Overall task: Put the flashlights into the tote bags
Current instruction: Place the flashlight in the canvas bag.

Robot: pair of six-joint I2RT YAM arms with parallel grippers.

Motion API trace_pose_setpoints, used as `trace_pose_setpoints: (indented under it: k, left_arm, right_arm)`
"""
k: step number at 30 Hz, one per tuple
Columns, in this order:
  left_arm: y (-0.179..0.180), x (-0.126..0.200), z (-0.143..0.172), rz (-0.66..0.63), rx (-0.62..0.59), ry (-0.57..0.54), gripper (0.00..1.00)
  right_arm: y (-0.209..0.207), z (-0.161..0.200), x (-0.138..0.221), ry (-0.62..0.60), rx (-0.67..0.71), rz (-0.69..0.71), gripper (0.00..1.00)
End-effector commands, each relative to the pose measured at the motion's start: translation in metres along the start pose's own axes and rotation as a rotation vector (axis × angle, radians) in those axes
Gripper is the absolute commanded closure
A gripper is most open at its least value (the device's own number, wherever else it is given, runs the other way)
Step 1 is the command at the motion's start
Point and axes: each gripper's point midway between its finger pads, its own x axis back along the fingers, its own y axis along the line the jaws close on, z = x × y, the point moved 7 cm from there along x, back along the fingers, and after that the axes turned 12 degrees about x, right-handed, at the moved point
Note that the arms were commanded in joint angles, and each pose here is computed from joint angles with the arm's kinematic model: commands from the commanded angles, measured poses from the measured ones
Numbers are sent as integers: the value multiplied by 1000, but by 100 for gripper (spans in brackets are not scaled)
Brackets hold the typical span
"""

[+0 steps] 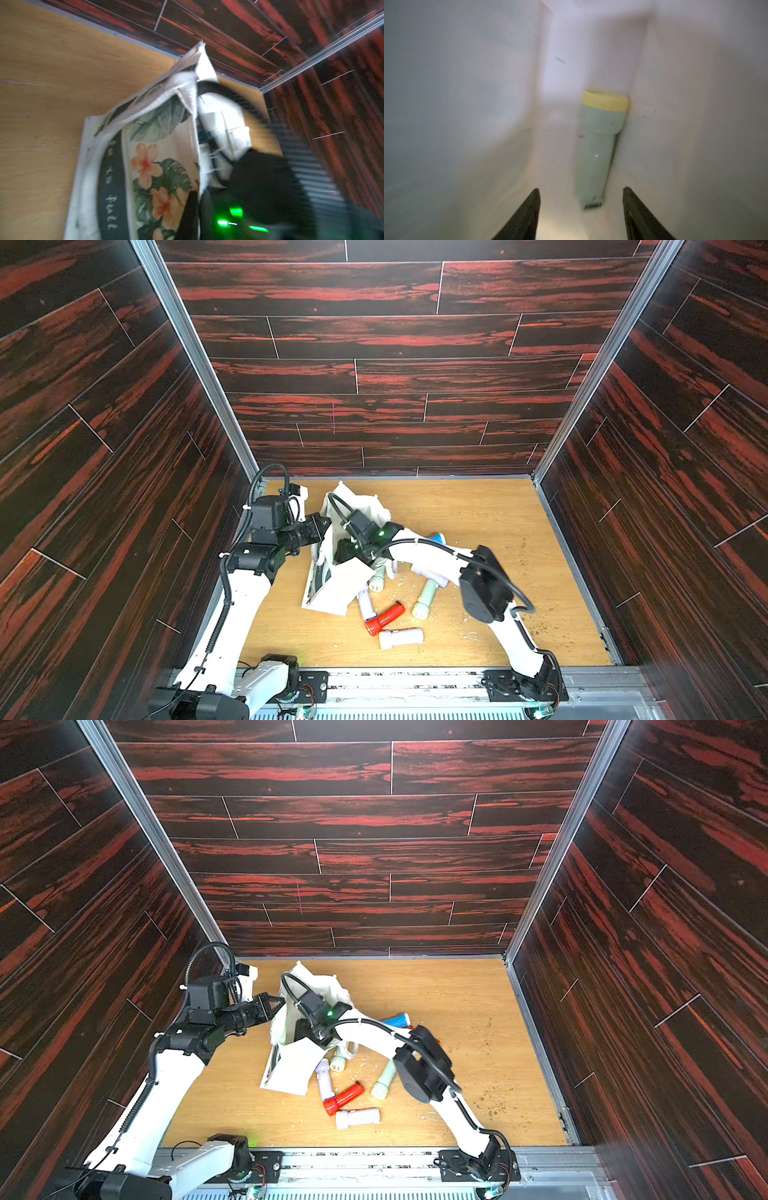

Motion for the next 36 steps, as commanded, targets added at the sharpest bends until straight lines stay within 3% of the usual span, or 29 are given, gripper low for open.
trace_pose_setpoints:
  k: [1,6,9,20,27,36]
  left_arm:
    - [-3,10,-7,-65,-59,-25,100]
    - [4,12,-12,-176,-68,-22,100]
    - [7,12,-17,-234,-76,-23,100]
    - [11,12,-37,-411,-134,-22,100]
    - [7,4,-39,-437,-164,3,100]
    - [1,-4,-24,-521,-213,35,100]
  right_arm:
    - [40,-38,92,-225,142,-120,36]
    - [40,-35,137,-330,220,-139,36]
    - [26,-27,159,-364,240,-82,36]
    - [-115,40,207,-253,152,270,37]
    - [-193,72,208,-109,110,408,37]
    - [-245,57,183,11,103,454,36]
